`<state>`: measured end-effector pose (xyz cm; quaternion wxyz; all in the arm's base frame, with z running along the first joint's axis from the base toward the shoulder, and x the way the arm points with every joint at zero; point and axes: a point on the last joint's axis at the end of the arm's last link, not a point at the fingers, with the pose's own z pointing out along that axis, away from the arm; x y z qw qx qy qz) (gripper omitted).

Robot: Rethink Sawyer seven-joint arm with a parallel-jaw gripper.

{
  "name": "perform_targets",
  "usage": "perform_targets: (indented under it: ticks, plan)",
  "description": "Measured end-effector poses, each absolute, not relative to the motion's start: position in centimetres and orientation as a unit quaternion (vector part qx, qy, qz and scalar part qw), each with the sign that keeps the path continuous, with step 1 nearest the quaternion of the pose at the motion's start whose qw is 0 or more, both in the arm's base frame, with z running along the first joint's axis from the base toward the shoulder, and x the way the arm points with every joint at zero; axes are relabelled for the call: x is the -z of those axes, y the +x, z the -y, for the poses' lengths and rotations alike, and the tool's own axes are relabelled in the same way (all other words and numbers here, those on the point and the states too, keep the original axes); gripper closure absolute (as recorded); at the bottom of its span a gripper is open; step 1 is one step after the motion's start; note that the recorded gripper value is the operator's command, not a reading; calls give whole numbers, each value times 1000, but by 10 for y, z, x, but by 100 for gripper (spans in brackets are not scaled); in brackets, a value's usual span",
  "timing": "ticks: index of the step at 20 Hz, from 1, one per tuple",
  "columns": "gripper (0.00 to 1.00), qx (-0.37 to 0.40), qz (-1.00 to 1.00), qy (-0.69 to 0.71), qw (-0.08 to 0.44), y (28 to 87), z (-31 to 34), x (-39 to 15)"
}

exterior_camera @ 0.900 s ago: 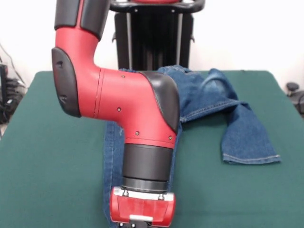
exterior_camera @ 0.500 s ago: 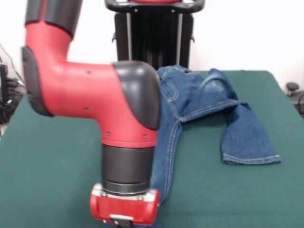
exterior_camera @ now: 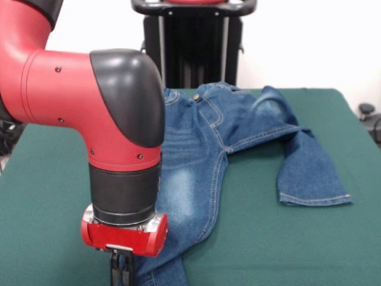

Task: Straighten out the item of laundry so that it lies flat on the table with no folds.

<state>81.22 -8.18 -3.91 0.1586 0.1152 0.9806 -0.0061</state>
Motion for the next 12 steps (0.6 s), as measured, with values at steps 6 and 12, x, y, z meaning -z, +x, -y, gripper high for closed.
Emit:
perform_targets:
  ticks: [6,12]
  plan:
    - [100,7,-980,113,161,814,79,35]
    - [0,8,-980,111,163,816,79,32]
